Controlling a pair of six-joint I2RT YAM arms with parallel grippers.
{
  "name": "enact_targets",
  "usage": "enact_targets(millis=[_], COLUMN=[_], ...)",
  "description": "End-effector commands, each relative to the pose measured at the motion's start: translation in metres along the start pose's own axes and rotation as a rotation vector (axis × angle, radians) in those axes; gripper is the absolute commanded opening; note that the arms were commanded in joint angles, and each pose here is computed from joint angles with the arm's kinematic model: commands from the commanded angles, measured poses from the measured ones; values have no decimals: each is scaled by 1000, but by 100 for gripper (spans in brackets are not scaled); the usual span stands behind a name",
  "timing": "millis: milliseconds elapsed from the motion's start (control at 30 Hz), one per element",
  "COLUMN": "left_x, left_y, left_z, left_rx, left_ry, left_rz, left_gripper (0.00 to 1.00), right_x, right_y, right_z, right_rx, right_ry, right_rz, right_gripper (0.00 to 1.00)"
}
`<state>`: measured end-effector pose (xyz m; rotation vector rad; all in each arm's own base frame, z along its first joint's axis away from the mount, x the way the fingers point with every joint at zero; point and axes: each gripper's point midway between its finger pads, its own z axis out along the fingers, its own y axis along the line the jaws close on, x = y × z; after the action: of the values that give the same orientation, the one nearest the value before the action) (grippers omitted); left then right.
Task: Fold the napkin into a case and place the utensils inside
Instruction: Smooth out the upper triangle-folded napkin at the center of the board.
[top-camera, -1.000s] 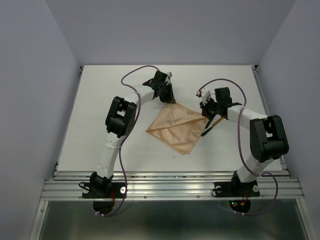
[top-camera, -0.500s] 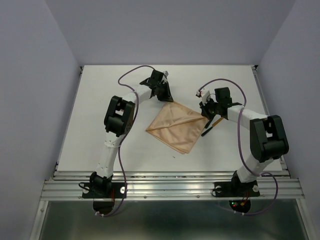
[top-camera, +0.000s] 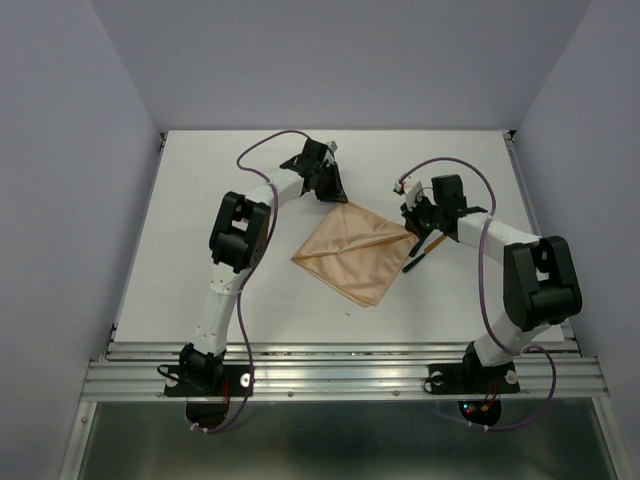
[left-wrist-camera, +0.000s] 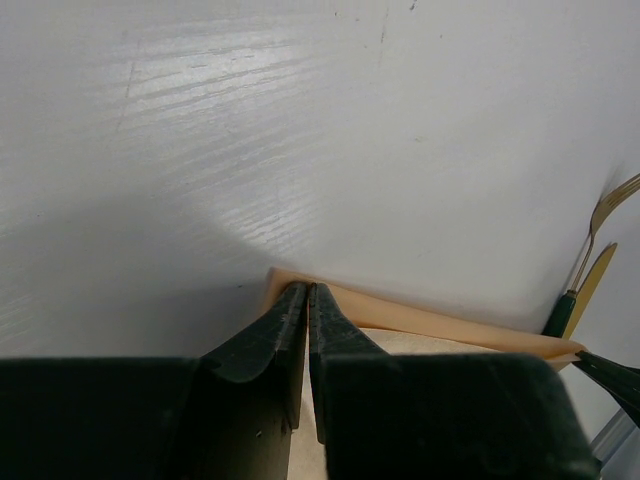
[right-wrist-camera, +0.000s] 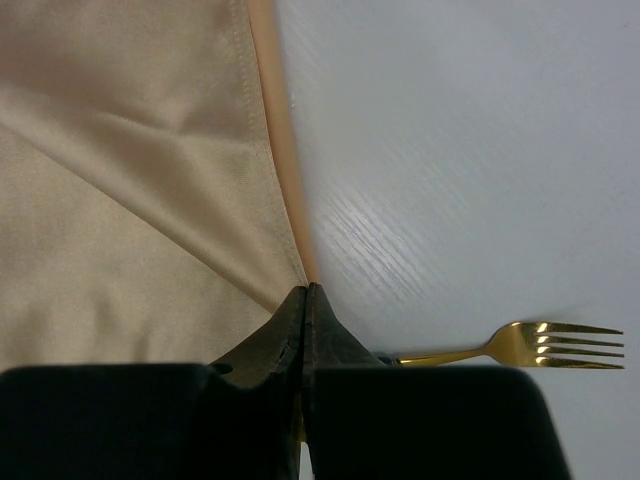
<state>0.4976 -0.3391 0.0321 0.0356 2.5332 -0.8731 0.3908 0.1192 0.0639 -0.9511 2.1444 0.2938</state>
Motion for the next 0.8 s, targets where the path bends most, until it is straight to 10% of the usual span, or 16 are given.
enact_targets(millis=[0,767], left_x=[2,6], left_y=[13,19], left_z=[4,5], left_rx=[-49,-71], left_ry=[15,29], left_rz=[2,2], left_gripper=[18,18], right_x=[-12,11], right_y=[-12,-18], right_z=[-11,-12], right_rx=[67,128], right_ry=[-43,30], right_rz=[-38,-20], right_gripper=[1,17])
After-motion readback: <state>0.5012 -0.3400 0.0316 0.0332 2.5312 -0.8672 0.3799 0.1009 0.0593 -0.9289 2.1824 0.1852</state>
